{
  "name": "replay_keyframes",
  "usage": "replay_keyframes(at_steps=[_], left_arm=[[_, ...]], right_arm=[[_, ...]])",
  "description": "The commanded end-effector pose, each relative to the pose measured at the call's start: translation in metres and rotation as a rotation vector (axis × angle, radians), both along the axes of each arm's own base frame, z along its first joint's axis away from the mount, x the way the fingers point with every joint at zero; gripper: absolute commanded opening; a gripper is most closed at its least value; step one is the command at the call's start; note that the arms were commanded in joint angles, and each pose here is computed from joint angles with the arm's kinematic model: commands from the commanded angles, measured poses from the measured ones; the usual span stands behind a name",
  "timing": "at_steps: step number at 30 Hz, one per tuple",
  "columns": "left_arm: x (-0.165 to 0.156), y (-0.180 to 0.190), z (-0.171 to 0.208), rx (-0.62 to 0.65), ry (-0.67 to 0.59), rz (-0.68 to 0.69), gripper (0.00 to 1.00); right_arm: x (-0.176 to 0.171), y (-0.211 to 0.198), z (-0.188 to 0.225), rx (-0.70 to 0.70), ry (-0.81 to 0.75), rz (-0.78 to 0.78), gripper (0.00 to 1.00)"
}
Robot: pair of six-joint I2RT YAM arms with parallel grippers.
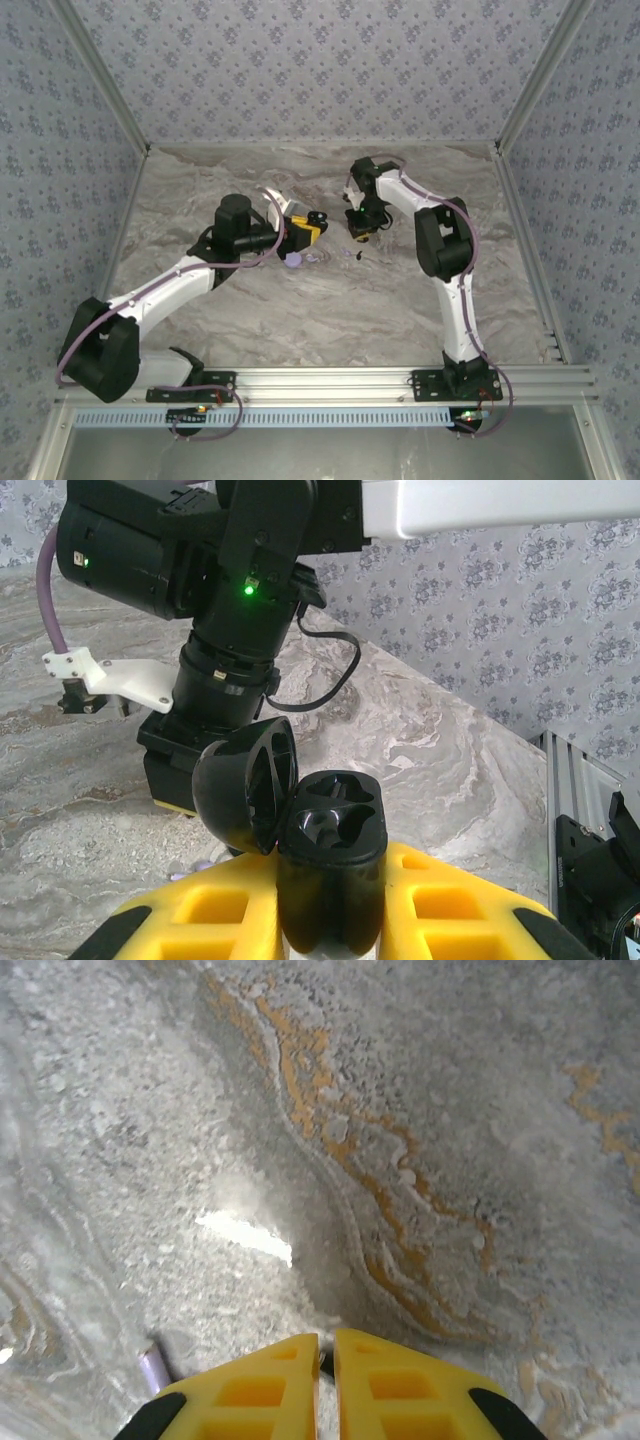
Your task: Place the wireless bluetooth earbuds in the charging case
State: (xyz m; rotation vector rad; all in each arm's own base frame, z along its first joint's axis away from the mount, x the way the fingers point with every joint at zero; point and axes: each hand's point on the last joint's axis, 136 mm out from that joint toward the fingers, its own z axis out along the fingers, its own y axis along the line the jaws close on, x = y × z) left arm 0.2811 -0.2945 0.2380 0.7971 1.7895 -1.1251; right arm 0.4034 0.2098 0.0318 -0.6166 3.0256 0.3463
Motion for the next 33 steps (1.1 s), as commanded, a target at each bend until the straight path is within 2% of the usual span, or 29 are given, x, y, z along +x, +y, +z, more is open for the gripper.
replay_keyframes(at_steps=[1, 9, 19, 33], left_arm=[[-0.004, 0.0, 0.013, -0.014, -0.036, -0.007, 0.22], [-0.004, 0.001, 0.012, -0.012, -0.039, -0.008, 0.22], [-0.003, 0.0, 0.014, -0.012, -0.041, -0.008, 0.22], [-0.002, -0.001, 0.011, -0.006, -0.032, -0.009, 0.22]], right_arm=[[-0.007, -0.001, 0.032, 0.005, -0.034, 0.006, 0.17], [-0.016, -0.005, 0.044, 0.051, -0.038, -0.106, 0.18], [-0.027, -0.029, 0.018, 0.012, -0.001, -0.233, 0.13], [-0.015, -0.037, -0.007, -0.009, 0.015, -0.303, 0.1]])
